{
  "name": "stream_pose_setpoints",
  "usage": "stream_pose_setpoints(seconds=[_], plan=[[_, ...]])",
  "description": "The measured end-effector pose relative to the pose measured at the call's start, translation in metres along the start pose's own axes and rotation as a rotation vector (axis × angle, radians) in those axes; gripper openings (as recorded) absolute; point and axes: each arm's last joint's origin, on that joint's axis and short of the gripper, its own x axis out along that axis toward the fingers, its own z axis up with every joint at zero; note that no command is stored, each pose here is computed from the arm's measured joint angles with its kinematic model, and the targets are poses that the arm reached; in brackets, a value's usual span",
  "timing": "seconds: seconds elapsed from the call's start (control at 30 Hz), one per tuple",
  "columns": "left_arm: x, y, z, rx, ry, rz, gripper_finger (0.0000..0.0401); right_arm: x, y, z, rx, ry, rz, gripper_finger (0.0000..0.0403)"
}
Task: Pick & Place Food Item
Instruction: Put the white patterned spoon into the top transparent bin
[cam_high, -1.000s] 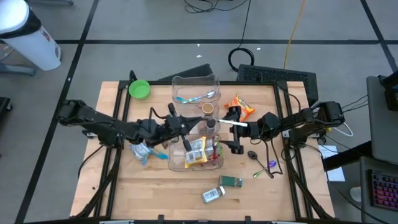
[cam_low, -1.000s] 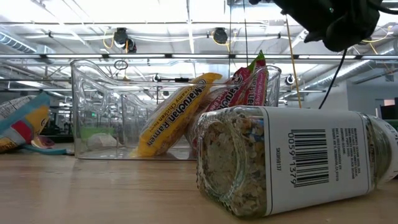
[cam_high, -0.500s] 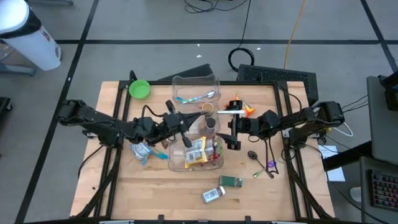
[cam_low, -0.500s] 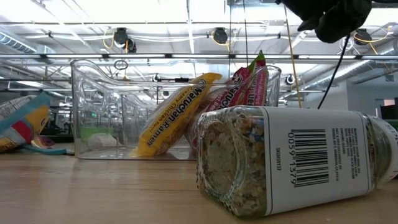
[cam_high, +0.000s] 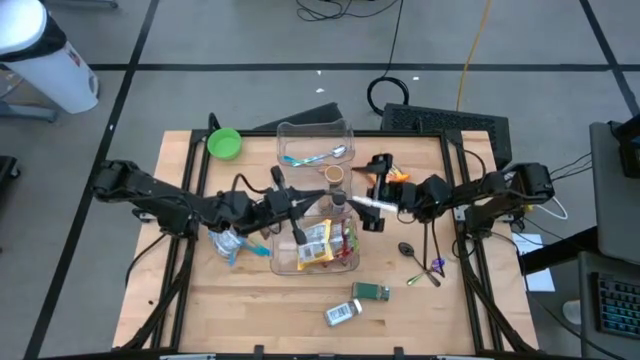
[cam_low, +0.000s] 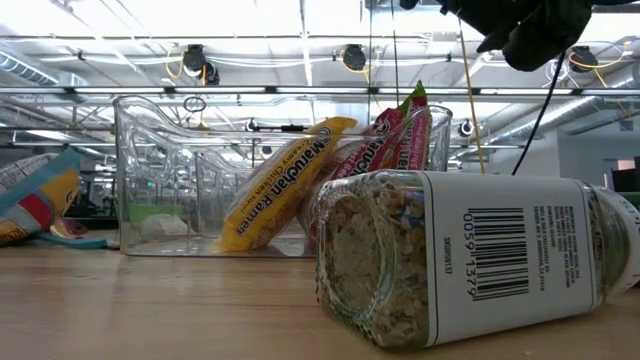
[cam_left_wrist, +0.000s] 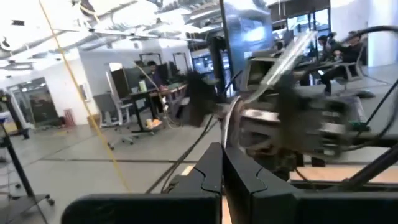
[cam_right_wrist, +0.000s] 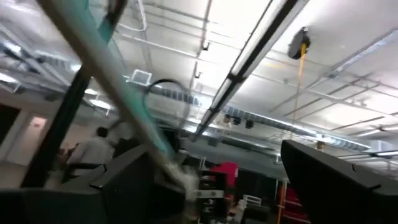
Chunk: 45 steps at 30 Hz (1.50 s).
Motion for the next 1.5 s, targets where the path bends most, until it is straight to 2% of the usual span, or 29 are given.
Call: stream_pose_setpoints(seconds=[0.23, 0.37, 0.53, 0.8, 0.87, 1.1, 1.27, 1.37, 1.5], plan=[[0.000, 0.001, 0.001, -0.003, -0.003, 0.015, 0.0001, 0.000, -0.005, -0.001, 0.043, -0.001, -0.001, 0.0328], [0.000, 0.001, 0.001, -0.003, -0.005, 0.013, 0.0001, 0.000, -0.003, -0.001, 0.044, -0.012, 0.046, 0.0299], [0.000, 0.001, 0.001, -0.002, -0.003, 0.023, 0.0001, 0.000, -0.002, -0.001, 0.045, -0.016, 0.064, 0.0223], [0.003, 0.007, 0.000, 0.005, 0.000, 0.050, 0.0001, 0.000, -0.002, -0.002, 0.037, -0.007, 0.079, 0.0043], [0.004, 0.008, 0.000, -0.001, 0.005, 0.054, 0.0002, 0.000, -0.002, -0.002, 0.020, -0.003, 0.078, 0.0016], [0.008, 0.017, -0.004, -0.010, 0.024, 0.087, 0.0027, 0.000, -0.002, -0.004, 0.004, 0.015, 0.070, 0.0010], [0.012, 0.023, -0.006, 0.054, 0.029, 0.111, 0.0052, -0.001, -0.002, -0.008, -0.043, 0.063, 0.027, 0.0010], [0.011, 0.027, -0.004, 0.104, 0.035, 0.119, 0.0088, -0.001, -0.003, -0.010, -0.088, 0.115, -0.014, 0.0010], [0.013, 0.033, 0.005, 0.165, 0.088, 0.179, 0.0159, 0.001, -0.007, -0.008, -0.147, 0.234, -0.029, 0.0010]])
